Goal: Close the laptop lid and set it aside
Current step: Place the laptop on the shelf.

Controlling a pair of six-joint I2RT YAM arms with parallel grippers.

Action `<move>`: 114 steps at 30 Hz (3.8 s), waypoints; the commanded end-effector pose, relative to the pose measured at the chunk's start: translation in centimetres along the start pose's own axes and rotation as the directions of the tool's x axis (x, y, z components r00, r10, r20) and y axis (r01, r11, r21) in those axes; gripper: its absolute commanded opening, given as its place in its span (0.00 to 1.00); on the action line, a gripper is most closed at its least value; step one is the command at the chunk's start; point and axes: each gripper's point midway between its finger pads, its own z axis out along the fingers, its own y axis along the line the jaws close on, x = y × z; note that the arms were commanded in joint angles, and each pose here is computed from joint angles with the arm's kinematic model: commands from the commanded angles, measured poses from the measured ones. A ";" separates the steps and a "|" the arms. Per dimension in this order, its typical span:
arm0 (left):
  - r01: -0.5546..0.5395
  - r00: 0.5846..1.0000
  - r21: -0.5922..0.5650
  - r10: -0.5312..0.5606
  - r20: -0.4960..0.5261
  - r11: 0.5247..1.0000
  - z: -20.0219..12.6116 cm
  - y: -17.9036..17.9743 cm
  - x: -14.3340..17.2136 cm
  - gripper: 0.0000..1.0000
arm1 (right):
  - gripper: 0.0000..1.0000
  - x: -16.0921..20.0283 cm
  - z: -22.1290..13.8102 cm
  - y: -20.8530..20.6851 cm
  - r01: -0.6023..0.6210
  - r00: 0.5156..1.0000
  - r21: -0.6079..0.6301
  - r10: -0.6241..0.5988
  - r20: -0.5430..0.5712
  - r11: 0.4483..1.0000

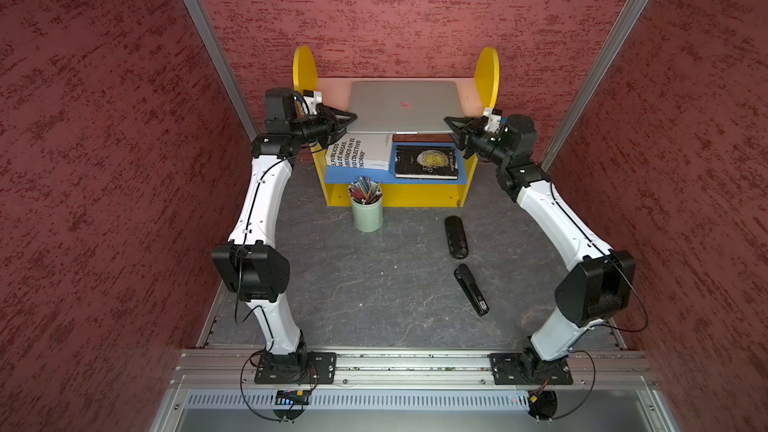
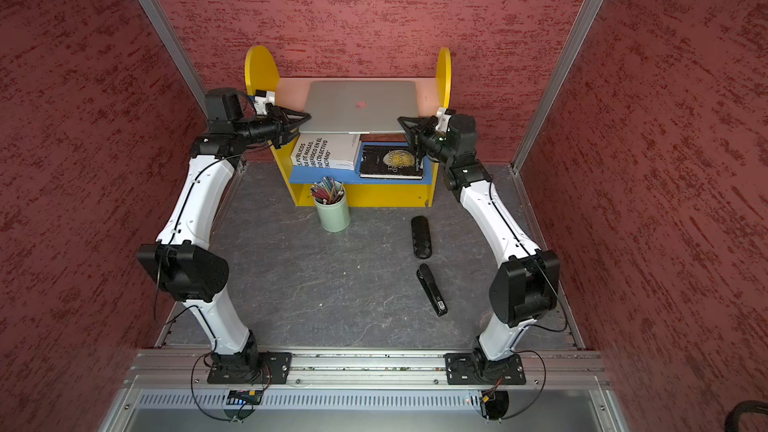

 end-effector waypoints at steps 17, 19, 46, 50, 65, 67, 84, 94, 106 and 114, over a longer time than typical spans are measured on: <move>-0.133 0.984 -0.014 0.133 0.118 0.991 -1.9 -1.7 -2.3 0.71 | 0.57 -1.1 0.4 2.5 0.194 0.981 0.012 -0.194 -0.001 0.981; -0.140 0.982 -0.023 0.142 0.121 0.990 -2.2 -1.7 -2.2 0.76 | 0.60 -1.0 0.2 2.3 0.206 0.978 0.031 -0.206 -0.003 0.978; -0.275 0.947 -0.130 0.292 0.136 0.953 -7.3 -1.0 3.3 0.87 | 0.72 2.1 -5.1 1.0 0.438 0.898 0.205 -0.417 -0.139 0.875; -0.291 0.943 -0.144 0.308 0.123 0.946 -7.5 -0.8 4.4 0.83 | 0.68 2.6 -5.7 1.0 0.470 0.881 0.215 -0.444 -0.160 0.856; -0.364 0.925 -0.191 0.378 0.039 0.911 -6.0 -0.1 8.0 0.58 | 0.19 6.6 -5.1 0.7 0.653 0.753 0.274 -0.569 -0.329 0.706; -0.374 0.922 -0.188 0.386 0.031 0.908 -5.6 -0.3 8.3 0.51 | 0.14 7.1 -4.6 0.9 0.684 0.726 0.278 -0.593 -0.348 0.674; -0.421 0.907 -0.195 0.417 -0.062 0.886 -1.0 -0.6 9.1 0.00 | 0.00 8.2 -1.4 -1.0 0.777 0.630 0.334 -0.641 -0.439 0.534; -0.425 0.905 -0.200 0.415 -0.090 0.883 1.7 -0.2 8.0 0.00 | 0.00 7.2 -0.2 -1.7 0.793 0.608 0.355 -0.665 -0.433 0.494; -0.437 0.899 -0.212 0.426 -0.097 0.874 3.2 0.1 6.6 0.00 | 0.00 5.6 1.7 -3.2 0.790 0.613 0.362 -0.668 -0.423 0.495; -0.438 0.899 -0.214 0.426 -0.099 0.873 4.3 0.4 5.9 0.00 | 0.00 4.5 2.6 -3.5 0.787 0.615 0.364 -0.679 -0.402 0.498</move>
